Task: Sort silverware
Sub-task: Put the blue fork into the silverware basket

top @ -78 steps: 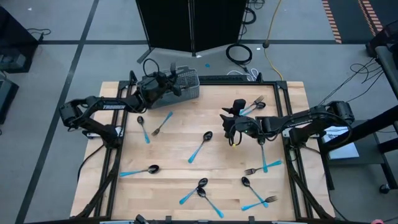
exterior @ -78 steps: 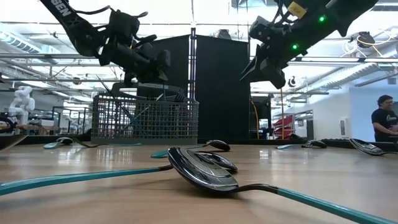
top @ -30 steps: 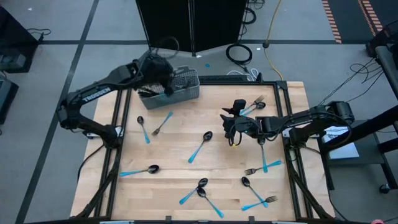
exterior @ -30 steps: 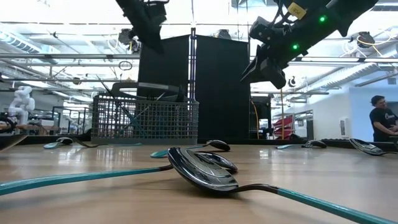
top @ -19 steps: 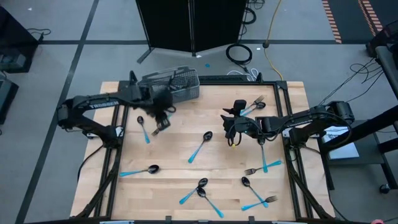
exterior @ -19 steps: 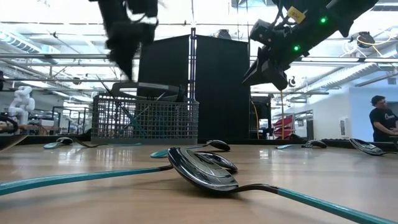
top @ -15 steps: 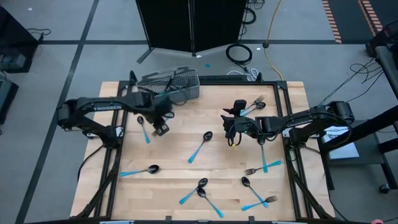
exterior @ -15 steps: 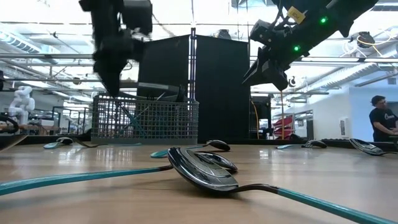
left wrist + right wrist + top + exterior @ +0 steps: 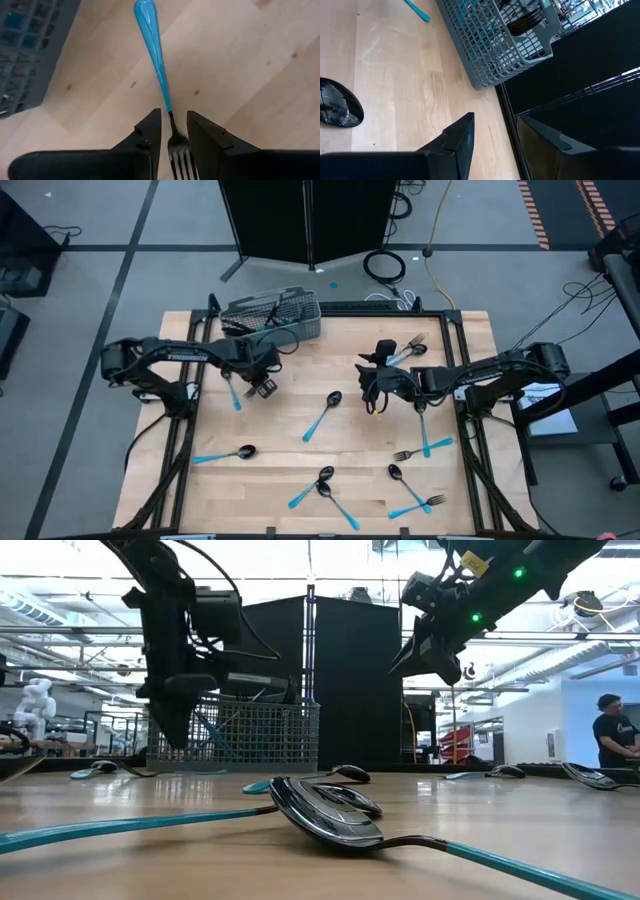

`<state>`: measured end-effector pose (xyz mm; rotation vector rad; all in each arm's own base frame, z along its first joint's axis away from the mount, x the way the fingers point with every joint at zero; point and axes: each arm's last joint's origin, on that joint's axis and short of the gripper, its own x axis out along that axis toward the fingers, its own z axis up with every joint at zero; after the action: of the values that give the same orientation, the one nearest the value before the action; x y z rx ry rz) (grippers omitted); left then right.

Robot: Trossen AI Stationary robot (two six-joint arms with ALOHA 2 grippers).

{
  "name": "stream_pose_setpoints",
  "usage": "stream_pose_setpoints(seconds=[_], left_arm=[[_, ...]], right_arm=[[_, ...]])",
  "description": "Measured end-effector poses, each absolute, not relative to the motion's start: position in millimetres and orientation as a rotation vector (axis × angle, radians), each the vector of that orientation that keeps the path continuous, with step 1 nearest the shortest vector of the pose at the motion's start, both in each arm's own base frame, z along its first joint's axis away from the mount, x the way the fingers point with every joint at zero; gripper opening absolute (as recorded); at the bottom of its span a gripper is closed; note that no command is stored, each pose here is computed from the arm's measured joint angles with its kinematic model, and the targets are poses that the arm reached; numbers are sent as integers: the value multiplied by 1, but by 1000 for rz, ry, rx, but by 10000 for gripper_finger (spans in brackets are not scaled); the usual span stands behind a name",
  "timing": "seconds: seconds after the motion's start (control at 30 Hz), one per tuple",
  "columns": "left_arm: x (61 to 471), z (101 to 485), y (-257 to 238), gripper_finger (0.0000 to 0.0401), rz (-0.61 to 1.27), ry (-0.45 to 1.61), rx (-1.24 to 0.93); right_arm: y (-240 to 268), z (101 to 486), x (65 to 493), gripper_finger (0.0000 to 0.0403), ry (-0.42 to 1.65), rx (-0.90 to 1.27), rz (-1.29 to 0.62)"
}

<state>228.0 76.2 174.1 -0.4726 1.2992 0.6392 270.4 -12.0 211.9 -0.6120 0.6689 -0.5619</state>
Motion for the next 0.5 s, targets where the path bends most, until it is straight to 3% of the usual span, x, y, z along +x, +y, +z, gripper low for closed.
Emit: stream_pose_setpoints(seconds=[0.5], left_arm=[[239, 133, 79, 88, 649, 1480, -457]], right_arm=[[-21, 211, 271, 144, 666, -557, -524]])
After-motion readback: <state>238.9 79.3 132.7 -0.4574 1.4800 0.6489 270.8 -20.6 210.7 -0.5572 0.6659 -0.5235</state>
